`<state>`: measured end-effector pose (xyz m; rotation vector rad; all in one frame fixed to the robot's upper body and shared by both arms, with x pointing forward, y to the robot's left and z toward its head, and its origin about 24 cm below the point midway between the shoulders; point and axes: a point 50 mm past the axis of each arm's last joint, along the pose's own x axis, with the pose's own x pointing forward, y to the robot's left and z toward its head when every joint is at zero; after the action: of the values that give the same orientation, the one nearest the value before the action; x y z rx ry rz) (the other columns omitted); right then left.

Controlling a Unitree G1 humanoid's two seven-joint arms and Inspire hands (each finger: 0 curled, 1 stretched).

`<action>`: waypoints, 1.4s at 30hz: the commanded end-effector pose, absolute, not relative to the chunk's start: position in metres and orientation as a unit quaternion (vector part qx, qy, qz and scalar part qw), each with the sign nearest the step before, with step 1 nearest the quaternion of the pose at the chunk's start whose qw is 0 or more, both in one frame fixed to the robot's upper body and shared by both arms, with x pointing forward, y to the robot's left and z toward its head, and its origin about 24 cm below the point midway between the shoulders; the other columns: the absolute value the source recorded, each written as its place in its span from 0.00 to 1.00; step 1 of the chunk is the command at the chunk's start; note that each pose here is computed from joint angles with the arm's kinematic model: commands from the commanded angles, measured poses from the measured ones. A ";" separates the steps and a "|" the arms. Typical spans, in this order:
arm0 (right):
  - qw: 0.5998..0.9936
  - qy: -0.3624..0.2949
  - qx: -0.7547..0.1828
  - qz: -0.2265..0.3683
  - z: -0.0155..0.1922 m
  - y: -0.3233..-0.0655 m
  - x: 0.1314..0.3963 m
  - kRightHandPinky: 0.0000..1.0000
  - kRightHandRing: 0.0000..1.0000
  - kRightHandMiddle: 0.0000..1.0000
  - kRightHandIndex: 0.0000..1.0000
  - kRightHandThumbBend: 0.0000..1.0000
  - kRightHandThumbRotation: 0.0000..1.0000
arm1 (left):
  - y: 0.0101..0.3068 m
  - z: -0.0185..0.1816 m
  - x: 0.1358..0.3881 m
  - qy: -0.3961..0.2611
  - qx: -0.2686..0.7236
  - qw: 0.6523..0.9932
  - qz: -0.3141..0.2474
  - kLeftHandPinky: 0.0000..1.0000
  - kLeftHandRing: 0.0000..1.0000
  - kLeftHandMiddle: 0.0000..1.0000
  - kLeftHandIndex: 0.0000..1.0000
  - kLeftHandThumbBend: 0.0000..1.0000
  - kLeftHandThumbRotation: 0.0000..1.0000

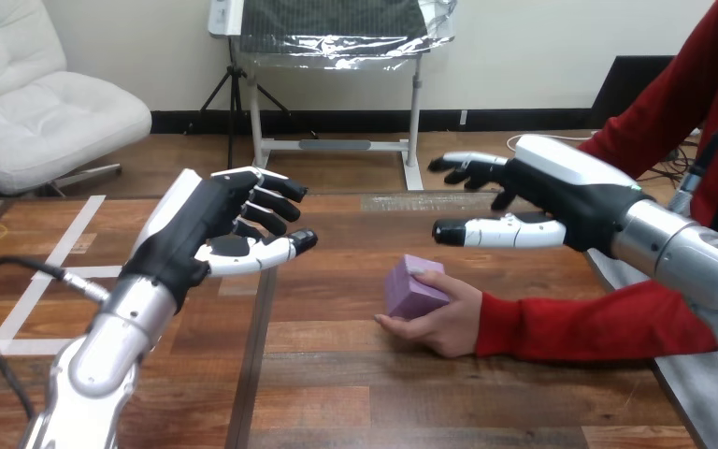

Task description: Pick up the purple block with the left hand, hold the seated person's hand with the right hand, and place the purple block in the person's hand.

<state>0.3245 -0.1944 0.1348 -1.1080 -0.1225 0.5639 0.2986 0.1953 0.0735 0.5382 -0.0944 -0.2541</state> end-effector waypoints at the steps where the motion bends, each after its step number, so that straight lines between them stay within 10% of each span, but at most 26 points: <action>1: 0.830 -0.120 -0.496 0.226 0.158 -0.194 0.321 0.81 0.89 0.91 0.94 1.00 1.00 | 0.192 0.093 0.295 -0.108 0.244 0.958 -0.106 0.52 0.60 0.61 0.62 0.55 0.19; 15: 0.886 -0.178 -0.377 0.201 0.145 -0.194 0.301 0.68 0.88 0.92 0.95 1.00 1.00 | 0.192 0.095 0.278 -0.158 0.189 0.965 -0.089 0.50 0.58 0.61 0.60 0.50 0.20; 42: 0.929 -0.250 -0.196 0.190 0.107 -0.171 0.255 0.86 0.91 0.91 0.90 1.00 1.00 | 0.178 0.114 0.252 -0.228 0.116 0.957 -0.139 0.41 0.61 0.67 0.66 0.40 0.39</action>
<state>0.2586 -0.1745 0.0932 -0.4508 -0.4108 0.4333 0.2543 0.1837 0.0929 0.2377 -0.3592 -0.2522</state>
